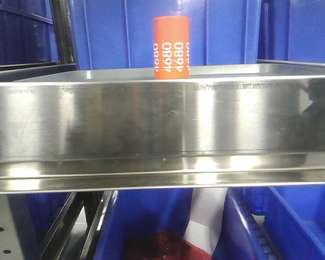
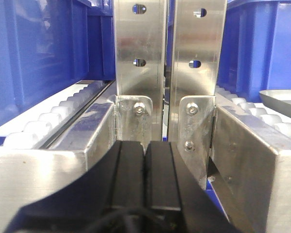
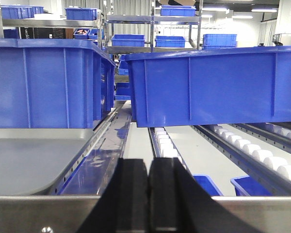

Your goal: Grab orange capacitor from left shelf to right conveyor

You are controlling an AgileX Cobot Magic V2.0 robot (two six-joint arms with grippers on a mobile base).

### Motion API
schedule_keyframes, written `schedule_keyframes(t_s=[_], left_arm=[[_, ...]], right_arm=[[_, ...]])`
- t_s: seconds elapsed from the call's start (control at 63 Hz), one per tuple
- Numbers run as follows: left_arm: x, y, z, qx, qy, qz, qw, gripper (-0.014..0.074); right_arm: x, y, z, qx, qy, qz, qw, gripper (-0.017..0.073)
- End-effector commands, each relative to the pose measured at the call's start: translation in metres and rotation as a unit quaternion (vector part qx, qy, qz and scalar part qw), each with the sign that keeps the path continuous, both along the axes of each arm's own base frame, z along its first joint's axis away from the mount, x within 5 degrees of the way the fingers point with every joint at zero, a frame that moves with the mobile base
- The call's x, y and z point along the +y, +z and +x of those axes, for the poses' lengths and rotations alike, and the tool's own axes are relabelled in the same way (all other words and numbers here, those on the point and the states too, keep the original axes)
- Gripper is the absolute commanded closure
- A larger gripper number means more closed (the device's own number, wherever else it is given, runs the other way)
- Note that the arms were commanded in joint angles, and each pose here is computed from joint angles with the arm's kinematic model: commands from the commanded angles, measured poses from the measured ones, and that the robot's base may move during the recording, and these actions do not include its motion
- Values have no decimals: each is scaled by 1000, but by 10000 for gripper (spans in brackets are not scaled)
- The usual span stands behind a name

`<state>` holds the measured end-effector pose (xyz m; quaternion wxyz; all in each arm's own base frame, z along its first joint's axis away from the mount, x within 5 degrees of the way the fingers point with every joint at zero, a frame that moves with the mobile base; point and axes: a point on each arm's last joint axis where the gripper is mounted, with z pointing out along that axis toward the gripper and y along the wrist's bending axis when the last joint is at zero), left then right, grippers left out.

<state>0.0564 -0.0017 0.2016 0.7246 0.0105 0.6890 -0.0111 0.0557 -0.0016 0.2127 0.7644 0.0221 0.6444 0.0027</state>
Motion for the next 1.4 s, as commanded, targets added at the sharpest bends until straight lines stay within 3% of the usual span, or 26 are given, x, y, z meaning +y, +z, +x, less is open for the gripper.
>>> schedule_keyframes(t_s=[0.0, 0.476, 0.778, 0.81, 0.905, 0.952, 1.063, 1.175, 1.317, 1.381], left_arm=[[0, 10, -2, -48, 1, -4, 999, 699], [0, 10, -2, -48, 1, -4, 999, 699], [0, 10, -2, -48, 1, -4, 999, 699], [0, 10, -2, -48, 1, -4, 999, 699], [0, 10, -2, -48, 1, -4, 999, 699], [0, 10, -2, -48, 1, -4, 999, 699], [0, 10, -2, -48, 1, -4, 999, 699], [0, 10, -2, -48, 1, -4, 999, 699], [0, 10, -2, -48, 1, -4, 999, 699], [0, 10, -2, -48, 1, -4, 999, 699]], right_arm=[[0, 8, -4, -54, -2, -6, 999, 503], [0, 9, -4, -60, -2, -6, 998, 503], [1, 23, -9, -140, 5, 3, 990, 503], [1, 24, -9, -144, 7, 9, 990, 503], [1, 32, -11, -152, 26, 65, 986, 503], [2, 41, -13, -154, 32, 66, 985, 503], [4, 82, -23, -138, 30, 22, 990, 503], [2, 133, -24, -98, 35, 22, 994, 503], [8, 195, 2, -41, 92, 30, 994, 503], [18, 215, 21, -3, 126, 17, 992, 503]])
